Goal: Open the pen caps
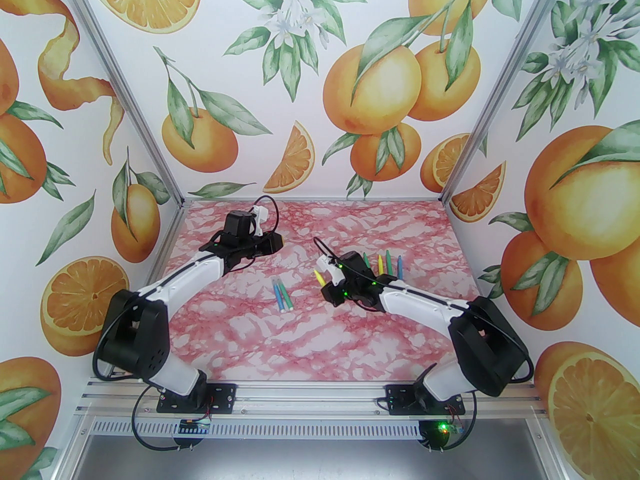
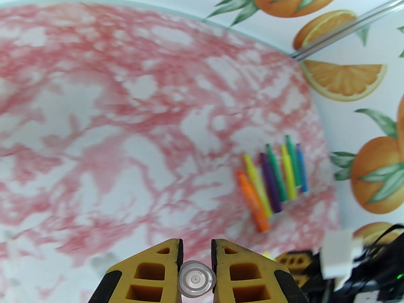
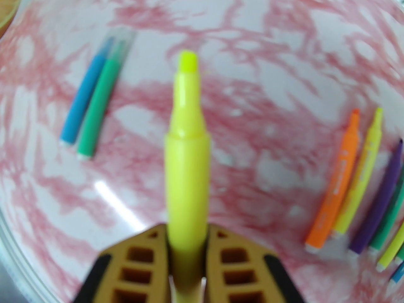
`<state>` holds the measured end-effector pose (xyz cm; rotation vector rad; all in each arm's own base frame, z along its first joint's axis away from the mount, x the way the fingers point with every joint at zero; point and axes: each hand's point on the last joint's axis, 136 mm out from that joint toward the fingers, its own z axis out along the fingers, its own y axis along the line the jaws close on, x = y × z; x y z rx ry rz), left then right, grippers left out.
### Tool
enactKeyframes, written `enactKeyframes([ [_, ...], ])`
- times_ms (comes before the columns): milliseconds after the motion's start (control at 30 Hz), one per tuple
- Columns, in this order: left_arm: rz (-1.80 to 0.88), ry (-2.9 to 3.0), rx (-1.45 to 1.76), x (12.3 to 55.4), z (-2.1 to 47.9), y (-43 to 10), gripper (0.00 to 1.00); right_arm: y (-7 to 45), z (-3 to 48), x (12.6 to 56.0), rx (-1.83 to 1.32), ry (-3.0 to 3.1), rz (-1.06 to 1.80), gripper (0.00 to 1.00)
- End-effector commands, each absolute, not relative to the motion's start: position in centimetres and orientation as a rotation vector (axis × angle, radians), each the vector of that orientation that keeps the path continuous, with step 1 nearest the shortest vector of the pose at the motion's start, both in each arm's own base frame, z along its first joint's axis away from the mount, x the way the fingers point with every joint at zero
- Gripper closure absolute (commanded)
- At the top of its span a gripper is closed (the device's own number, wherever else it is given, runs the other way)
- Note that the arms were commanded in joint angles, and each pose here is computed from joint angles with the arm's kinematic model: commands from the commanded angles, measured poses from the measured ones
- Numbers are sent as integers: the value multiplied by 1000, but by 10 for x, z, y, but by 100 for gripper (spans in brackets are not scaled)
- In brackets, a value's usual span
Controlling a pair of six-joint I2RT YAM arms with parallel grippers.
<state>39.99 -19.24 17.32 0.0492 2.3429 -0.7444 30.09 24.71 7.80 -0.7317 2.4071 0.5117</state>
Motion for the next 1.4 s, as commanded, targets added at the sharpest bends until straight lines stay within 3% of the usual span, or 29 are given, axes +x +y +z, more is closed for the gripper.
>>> enactKeyframes([
  [0,-472,2421,105,388,169,-158,100,238,88,327,-605,2383,441,100],
  [467,-127,2617,93,369,126,-105,100,215,65,353,-514,2499,195,100],
  [1367,13,2839,150,362,48,-94,100,206,26,360,-502,2633,46,100],
])
